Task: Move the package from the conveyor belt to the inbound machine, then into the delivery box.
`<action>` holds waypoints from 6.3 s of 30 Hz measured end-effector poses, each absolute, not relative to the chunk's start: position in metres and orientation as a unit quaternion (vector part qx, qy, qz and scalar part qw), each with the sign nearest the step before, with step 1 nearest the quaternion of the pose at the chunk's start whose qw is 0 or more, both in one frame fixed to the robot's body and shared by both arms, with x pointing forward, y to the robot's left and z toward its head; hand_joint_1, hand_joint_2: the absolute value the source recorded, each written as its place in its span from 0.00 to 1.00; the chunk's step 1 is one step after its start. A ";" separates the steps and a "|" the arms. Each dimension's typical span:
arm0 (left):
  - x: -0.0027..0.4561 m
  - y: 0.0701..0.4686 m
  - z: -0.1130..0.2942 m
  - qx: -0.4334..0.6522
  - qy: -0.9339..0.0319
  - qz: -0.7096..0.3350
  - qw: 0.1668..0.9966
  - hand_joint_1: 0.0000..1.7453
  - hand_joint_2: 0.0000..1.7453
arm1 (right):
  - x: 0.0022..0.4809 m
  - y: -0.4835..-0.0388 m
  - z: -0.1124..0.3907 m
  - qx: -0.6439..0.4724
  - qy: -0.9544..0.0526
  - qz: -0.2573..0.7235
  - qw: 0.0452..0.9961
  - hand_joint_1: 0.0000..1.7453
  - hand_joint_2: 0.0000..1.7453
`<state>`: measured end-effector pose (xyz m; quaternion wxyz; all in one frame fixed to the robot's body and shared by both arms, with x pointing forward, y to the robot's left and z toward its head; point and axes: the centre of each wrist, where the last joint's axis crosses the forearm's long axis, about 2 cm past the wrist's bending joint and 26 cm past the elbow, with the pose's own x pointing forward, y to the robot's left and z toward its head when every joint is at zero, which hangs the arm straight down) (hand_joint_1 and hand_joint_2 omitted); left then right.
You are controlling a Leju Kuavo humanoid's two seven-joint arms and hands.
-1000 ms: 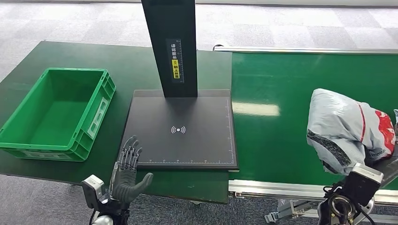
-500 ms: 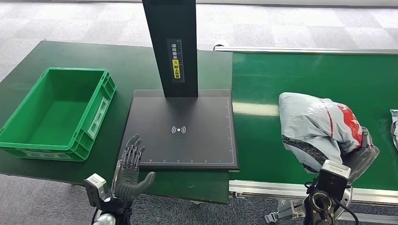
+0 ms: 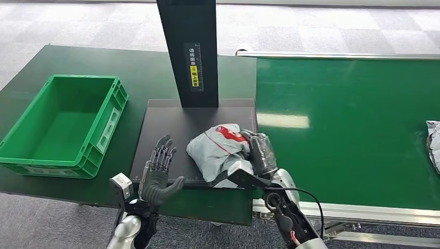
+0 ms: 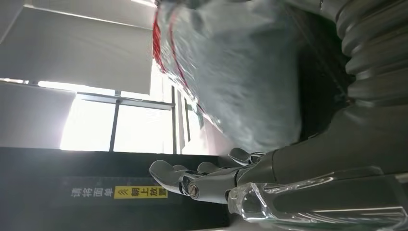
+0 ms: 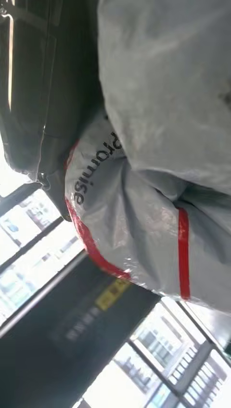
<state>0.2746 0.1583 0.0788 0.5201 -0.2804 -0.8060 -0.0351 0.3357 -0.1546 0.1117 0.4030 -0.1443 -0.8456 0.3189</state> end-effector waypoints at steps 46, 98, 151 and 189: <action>0.308 0.153 0.069 -0.299 -0.782 -0.050 0.545 0.00 1.00 | 0.323 -0.156 0.059 0.260 -0.754 0.048 0.601 0.00 0.00; 0.315 0.132 0.066 0.107 -0.668 -0.515 0.526 0.00 1.00 | 0.301 -0.192 0.058 0.254 -0.767 0.021 0.589 0.00 1.00; 0.310 0.170 0.075 0.115 -0.822 -0.210 0.517 1.00 1.00 | 0.292 -0.196 0.064 0.233 -0.772 -0.021 0.591 0.00 1.00; 0.381 0.352 0.295 0.642 -0.730 -0.229 0.051 1.00 1.00 | 0.283 -0.196 0.050 0.239 -0.769 -0.043 0.592 0.00 1.00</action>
